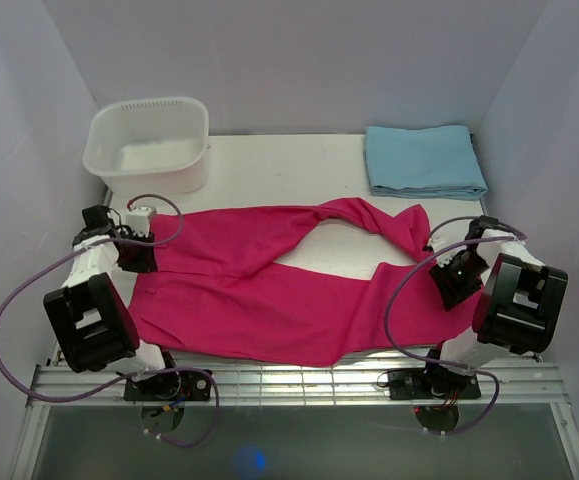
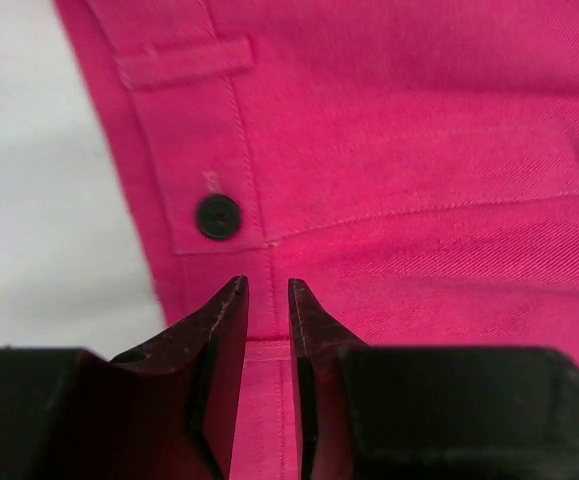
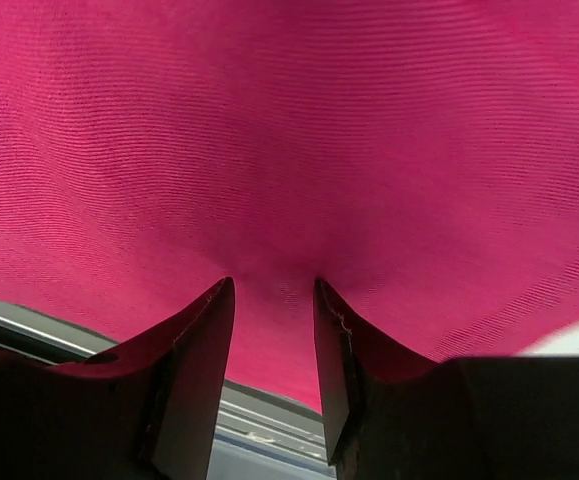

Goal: Fold and stack the trousers
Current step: Flatten the trousers out

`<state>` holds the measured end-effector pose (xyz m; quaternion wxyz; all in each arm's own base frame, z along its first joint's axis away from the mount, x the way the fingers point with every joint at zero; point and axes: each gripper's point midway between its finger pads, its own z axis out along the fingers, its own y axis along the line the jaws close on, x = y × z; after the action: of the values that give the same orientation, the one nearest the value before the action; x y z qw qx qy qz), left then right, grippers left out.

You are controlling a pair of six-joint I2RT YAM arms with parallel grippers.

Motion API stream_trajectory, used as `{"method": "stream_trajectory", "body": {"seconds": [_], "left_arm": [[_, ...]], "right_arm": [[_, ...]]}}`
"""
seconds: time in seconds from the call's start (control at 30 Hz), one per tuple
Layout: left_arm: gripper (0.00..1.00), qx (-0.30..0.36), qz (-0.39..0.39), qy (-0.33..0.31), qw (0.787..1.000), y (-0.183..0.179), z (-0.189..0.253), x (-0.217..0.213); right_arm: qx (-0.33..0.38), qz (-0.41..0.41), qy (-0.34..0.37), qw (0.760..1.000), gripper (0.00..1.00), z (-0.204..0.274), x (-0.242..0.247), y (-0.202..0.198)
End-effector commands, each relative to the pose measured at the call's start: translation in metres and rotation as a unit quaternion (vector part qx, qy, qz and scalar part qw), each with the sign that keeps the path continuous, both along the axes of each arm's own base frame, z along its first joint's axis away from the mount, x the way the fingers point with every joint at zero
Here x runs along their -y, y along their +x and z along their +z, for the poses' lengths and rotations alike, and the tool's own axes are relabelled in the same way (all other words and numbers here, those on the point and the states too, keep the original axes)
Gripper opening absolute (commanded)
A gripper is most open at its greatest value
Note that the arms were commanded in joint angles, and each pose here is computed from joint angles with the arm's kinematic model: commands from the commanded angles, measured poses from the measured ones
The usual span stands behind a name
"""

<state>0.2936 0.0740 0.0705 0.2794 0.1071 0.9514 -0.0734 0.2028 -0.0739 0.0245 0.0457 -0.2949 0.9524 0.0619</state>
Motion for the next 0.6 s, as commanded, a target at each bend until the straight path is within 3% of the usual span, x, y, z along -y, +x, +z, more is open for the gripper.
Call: {"method": "stream_trajectory", "body": {"seconds": [0.0, 0.17, 0.33, 0.5, 0.57], "left_arm": [[0.31, -0.063, 0.022, 0.001, 0.998, -0.018, -0.038, 0.000], [0.22, -0.113, 0.091, 0.020, 0.989, -0.019, -0.069, -0.022], [0.14, -0.094, 0.163, 0.046, 0.981, 0.005, -0.062, -0.070], [0.11, -0.084, 0.176, 0.053, 0.979, 0.017, -0.050, -0.103], [0.15, -0.074, 0.159, 0.049, 0.983, 0.019, -0.043, -0.100]], "right_arm": [[-0.041, -0.013, -0.005, 0.999, 0.43, -0.024, -0.003, -0.018], [-0.038, -0.030, -0.032, 0.998, 0.40, -0.043, 0.009, -0.002], [-0.022, -0.041, -0.033, 0.998, 0.39, -0.046, 0.008, 0.029], [0.000, -0.028, 0.018, 0.999, 0.40, -0.016, -0.011, 0.051], [0.027, -0.022, 0.047, 0.998, 0.43, 0.000, -0.021, 0.062]]}}
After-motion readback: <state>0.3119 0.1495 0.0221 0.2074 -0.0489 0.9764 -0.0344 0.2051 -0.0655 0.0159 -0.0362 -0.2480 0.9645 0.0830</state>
